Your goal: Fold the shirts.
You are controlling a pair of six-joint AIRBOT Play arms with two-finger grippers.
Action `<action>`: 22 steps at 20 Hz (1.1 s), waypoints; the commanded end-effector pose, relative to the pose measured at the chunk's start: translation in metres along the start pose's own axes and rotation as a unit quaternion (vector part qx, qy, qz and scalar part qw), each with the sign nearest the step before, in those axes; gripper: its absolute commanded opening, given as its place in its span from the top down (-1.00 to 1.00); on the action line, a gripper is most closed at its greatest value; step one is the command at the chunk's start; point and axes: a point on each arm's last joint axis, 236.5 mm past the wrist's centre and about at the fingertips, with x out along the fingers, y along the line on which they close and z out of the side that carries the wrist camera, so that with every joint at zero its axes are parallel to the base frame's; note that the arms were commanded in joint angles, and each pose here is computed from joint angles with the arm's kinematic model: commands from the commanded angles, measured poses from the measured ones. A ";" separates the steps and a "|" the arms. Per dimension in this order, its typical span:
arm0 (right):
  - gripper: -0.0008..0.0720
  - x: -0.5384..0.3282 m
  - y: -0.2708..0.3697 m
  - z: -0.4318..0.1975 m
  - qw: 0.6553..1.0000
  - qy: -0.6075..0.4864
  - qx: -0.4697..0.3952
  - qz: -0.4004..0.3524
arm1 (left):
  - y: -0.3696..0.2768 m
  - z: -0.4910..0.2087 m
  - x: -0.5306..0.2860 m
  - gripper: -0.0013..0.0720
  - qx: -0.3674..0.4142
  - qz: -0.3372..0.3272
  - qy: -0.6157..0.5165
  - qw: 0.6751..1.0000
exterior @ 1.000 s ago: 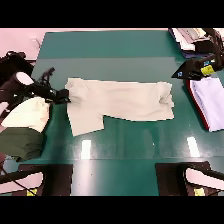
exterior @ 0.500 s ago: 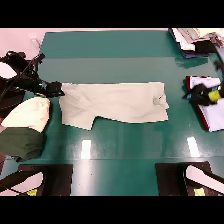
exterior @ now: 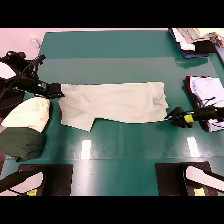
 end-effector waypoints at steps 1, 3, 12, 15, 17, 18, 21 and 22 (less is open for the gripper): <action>-0.12 0.027 0.014 0.016 1.000 -0.009 -0.025 -0.008 | 0.000 -0.006 -0.001 0.89 0.000 0.000 0.013 1.000; 0.36 0.032 0.024 0.025 0.999 -0.019 -0.049 -0.014 | -0.001 -0.011 -0.001 0.89 0.002 -0.002 0.024 1.000; 0.94 -0.055 0.022 0.024 0.986 -0.107 -0.114 -0.060 | 0.010 -0.089 0.019 0.89 0.025 0.015 0.156 0.987; 0.94 -0.088 0.022 0.023 0.981 -0.154 -0.106 -0.059 | 0.004 -0.105 0.045 0.88 0.038 0.014 0.161 0.986; 0.94 -0.096 0.023 0.021 0.979 -0.162 -0.108 -0.059 | -0.001 -0.091 0.042 0.19 0.029 0.010 0.140 0.990; 0.94 -0.096 0.024 0.019 0.979 -0.160 -0.109 -0.058 | -0.005 -0.089 0.036 -0.58 0.032 0.007 0.142 0.989; 0.94 -0.093 0.027 0.014 0.980 -0.151 -0.115 -0.057 | -0.009 -0.103 0.026 -0.48 0.034 0.003 0.180 0.983; 0.94 -0.091 0.029 0.013 0.980 -0.148 -0.119 -0.056 | -0.003 -0.105 0.026 -0.48 0.032 0.015 0.182 0.983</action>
